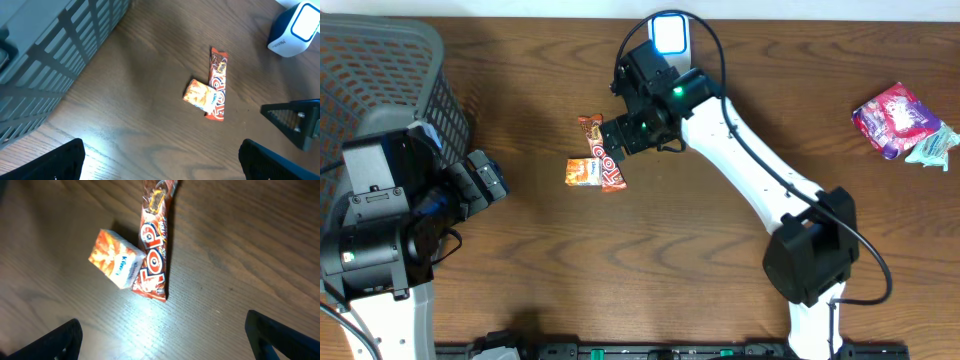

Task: Scan the item barcode
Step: 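Grasp the orange chocolate bar with the right gripper and lift it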

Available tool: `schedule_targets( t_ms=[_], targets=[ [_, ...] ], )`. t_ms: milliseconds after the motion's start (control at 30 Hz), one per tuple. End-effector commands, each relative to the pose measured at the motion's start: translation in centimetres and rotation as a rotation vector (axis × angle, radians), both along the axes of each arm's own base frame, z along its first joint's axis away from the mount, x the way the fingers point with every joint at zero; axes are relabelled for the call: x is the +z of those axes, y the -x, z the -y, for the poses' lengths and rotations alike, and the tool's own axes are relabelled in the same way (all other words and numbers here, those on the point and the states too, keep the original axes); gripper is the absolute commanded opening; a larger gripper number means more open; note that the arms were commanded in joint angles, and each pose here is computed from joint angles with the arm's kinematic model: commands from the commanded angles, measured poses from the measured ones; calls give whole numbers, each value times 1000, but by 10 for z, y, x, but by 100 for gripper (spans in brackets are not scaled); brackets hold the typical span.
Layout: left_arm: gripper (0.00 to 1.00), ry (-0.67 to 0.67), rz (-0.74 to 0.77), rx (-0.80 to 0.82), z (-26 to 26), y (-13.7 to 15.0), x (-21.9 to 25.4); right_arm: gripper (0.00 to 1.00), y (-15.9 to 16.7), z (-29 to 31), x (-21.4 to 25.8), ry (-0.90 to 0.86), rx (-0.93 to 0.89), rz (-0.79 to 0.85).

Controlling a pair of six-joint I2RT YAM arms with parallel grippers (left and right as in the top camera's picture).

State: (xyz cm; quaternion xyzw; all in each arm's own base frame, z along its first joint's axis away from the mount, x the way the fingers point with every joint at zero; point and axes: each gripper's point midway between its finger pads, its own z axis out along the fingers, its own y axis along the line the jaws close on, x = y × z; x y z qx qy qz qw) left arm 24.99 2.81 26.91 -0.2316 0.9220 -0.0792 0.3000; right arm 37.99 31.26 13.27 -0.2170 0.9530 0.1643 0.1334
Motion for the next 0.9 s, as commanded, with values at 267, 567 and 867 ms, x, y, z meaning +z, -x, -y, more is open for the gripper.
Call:
schedule_targets(
  t_ms=[267,567,867],
  targets=[
    [98,-4,8,10,-2,0,3,99,-26,-7,-7,-68,-149,9],
    [98,-3,8,10,-2,0,3,86,-27,-37,-46,-170,-107,-92],
    [98,-4,8,10,-2,0,3,78,-52,-49,-96,-236,-223,-150]
  ],
)
